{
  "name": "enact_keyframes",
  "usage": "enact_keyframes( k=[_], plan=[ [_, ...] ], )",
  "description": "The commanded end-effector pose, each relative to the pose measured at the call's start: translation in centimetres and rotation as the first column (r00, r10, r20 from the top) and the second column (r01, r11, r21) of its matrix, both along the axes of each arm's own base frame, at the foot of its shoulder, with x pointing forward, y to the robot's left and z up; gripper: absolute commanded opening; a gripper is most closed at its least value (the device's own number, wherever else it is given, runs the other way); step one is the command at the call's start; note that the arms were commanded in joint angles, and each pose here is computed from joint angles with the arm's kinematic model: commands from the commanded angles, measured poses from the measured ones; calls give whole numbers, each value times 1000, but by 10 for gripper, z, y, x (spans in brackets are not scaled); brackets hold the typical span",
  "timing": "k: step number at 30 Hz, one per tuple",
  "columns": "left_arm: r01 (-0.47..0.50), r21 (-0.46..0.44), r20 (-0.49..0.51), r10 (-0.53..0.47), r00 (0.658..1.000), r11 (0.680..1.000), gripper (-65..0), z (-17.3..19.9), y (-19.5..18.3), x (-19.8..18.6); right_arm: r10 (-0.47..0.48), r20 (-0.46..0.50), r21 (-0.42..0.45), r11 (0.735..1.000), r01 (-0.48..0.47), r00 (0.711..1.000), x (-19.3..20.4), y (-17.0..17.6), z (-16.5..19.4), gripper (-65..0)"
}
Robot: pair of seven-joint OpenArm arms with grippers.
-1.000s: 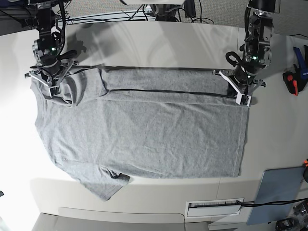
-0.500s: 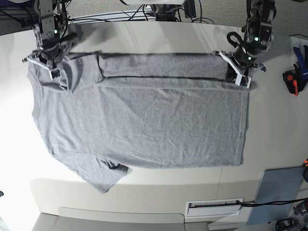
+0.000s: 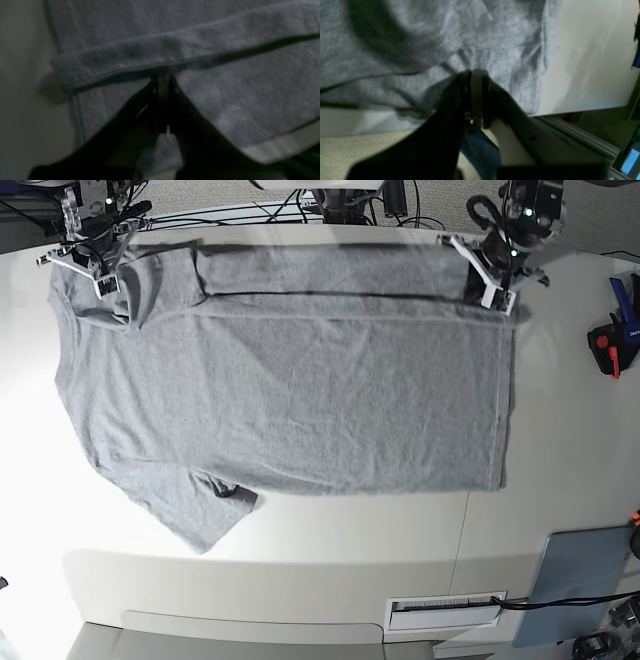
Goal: Fold the T-shirt properly
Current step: 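Release the fold and raise both grippers back toward the collar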
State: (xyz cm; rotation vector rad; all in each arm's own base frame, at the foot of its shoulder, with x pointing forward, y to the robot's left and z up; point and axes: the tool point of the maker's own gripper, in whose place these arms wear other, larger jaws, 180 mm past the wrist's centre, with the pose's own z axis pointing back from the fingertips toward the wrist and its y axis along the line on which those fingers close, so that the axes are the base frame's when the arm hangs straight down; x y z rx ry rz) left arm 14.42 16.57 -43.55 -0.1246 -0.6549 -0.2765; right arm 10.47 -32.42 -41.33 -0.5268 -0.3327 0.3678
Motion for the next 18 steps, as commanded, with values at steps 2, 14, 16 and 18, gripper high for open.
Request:
enact_keyframes(
  k=[2,14,16,18],
  plan=[
    [62,91,-241,-38,970,994,-650,-28,9,-57,-5,-33,0,1000,5,999,-7,-2,0,-650],
    [91,118,-236,-61,970,989,-650,-22,9,-61,14,-25,-63,998,-15,1000,-1,-4,15,-650],
    [102,136,-227,-70,971,985,-650,-20,10,-59,21,-11,-83,996,-22,1000,2,-7,19,-650],
    [121,165,-204,-86,975,979,-650,-14,12,-53,30,15,-104,994,-28,999,8,-9,26,-650]
  ],
)
